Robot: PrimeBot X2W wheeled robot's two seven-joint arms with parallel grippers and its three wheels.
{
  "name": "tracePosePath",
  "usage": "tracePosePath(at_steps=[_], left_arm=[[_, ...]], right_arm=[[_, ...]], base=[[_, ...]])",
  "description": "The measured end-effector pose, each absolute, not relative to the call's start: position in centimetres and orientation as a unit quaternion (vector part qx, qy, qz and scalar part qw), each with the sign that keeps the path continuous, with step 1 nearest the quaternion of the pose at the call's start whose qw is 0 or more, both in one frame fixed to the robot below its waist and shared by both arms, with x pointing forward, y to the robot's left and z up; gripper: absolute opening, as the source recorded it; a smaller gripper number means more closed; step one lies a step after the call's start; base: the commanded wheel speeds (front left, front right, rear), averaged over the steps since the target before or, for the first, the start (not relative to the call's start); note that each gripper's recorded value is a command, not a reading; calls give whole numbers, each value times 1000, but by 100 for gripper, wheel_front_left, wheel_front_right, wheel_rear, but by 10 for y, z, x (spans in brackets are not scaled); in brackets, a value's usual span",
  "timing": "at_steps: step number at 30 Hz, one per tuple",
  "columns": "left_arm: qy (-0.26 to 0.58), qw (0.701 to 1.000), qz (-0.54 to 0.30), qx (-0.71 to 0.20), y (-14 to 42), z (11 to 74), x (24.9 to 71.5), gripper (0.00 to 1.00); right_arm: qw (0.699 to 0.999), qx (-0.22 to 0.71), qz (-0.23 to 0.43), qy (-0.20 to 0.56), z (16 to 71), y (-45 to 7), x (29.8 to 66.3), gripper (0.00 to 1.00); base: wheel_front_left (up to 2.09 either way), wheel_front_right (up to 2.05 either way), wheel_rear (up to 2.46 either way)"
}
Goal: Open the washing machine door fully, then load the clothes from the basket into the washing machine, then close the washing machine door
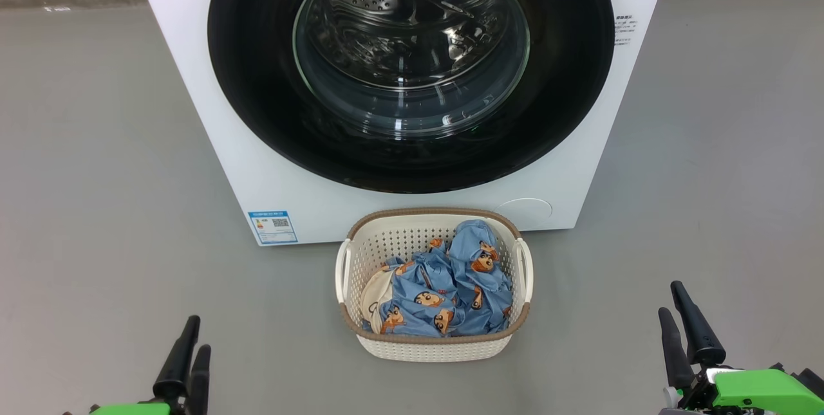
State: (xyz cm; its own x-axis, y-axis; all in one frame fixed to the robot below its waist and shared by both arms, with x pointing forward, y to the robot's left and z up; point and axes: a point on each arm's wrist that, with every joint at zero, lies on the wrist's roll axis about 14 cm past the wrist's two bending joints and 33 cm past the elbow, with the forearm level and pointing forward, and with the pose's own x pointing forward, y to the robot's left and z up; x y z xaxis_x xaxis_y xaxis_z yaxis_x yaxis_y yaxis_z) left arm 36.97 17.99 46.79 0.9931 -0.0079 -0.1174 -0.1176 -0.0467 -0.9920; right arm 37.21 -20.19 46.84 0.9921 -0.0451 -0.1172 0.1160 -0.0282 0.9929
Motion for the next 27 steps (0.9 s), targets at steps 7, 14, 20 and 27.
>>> tracePosePath(at_steps=[7, 14, 20, 27], left_arm=[[31, 692, 38, -721, 181, 474, 371, 100], [23, 705, 34, -708, 180, 480, 373, 100], [15, 717, 31, -696, 181, 485, 374, 100], [12, 742, 22, -669, 178, 491, 376, 100]], right_arm=[[703, 709, -57, 12, 475, -203, 374, 100], [716, 696, -50, 5, 482, -201, 376, 100], [732, 681, -41, -2, 489, -199, 380, 100], [759, 650, -29, -7, 498, -197, 384, 100]], base=[[0, 0, 0], [0, 0, 0], [0, 0, 0], [0, 0, 0]])
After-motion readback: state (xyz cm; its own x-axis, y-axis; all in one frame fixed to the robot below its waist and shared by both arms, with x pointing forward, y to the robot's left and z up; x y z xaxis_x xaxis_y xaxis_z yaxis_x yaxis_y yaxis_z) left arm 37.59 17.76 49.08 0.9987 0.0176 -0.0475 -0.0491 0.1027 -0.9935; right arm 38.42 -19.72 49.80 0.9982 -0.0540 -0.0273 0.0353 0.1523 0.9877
